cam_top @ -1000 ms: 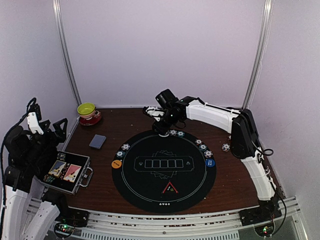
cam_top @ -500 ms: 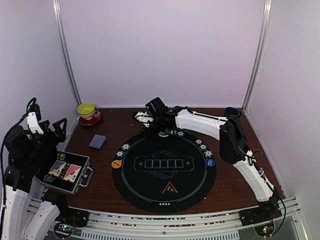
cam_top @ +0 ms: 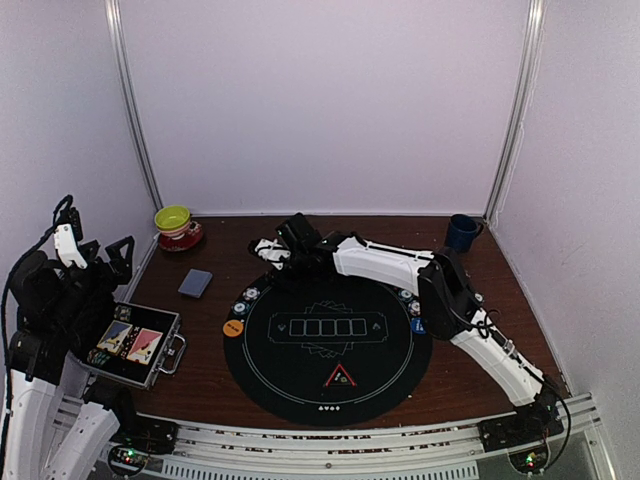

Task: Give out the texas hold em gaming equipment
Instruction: Place the big blind button in the dealer area.

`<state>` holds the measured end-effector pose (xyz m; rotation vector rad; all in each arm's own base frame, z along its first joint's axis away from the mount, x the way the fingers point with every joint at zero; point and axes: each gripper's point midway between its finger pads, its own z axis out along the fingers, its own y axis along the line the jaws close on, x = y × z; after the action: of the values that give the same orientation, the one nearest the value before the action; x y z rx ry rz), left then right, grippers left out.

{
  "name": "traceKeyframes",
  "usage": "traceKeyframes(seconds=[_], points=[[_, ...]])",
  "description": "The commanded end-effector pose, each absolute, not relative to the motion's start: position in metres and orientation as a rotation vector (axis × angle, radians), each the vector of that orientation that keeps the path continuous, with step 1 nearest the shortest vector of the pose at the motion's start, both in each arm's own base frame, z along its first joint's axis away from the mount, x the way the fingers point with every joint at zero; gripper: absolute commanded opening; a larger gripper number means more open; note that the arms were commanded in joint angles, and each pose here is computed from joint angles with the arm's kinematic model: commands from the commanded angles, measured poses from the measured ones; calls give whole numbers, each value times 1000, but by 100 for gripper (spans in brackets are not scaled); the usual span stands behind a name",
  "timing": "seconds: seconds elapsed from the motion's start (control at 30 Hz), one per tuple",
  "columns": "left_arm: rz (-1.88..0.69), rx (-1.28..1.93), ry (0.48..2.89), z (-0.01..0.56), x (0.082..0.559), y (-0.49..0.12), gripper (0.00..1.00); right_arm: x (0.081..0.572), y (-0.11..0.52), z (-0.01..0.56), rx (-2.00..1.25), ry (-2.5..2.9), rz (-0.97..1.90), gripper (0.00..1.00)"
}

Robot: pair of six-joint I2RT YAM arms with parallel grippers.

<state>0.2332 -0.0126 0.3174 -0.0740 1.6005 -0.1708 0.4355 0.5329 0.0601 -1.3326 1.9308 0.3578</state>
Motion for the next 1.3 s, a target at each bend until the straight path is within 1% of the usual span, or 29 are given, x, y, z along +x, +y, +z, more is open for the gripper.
traceKeyframes(seconds=[0.0,0.67,0.9,1.03,1.27], points=[[-153,-86,1579,322,235,-9,98,439,545,69,-1334,1867,368,31],[-153,-84,1580,322,235,-9,98,419,558,39,-1469,1841,453,30],[-152,-84,1578,322,235,-9,98,418,556,27,-1489,1852,417,30],[-152,-85,1579,322,235,-9,98,420,554,24,-1493,1852,398,33],[-154,-83,1577,323,235,-9,98,419,554,24,-1498,1855,390,46]])
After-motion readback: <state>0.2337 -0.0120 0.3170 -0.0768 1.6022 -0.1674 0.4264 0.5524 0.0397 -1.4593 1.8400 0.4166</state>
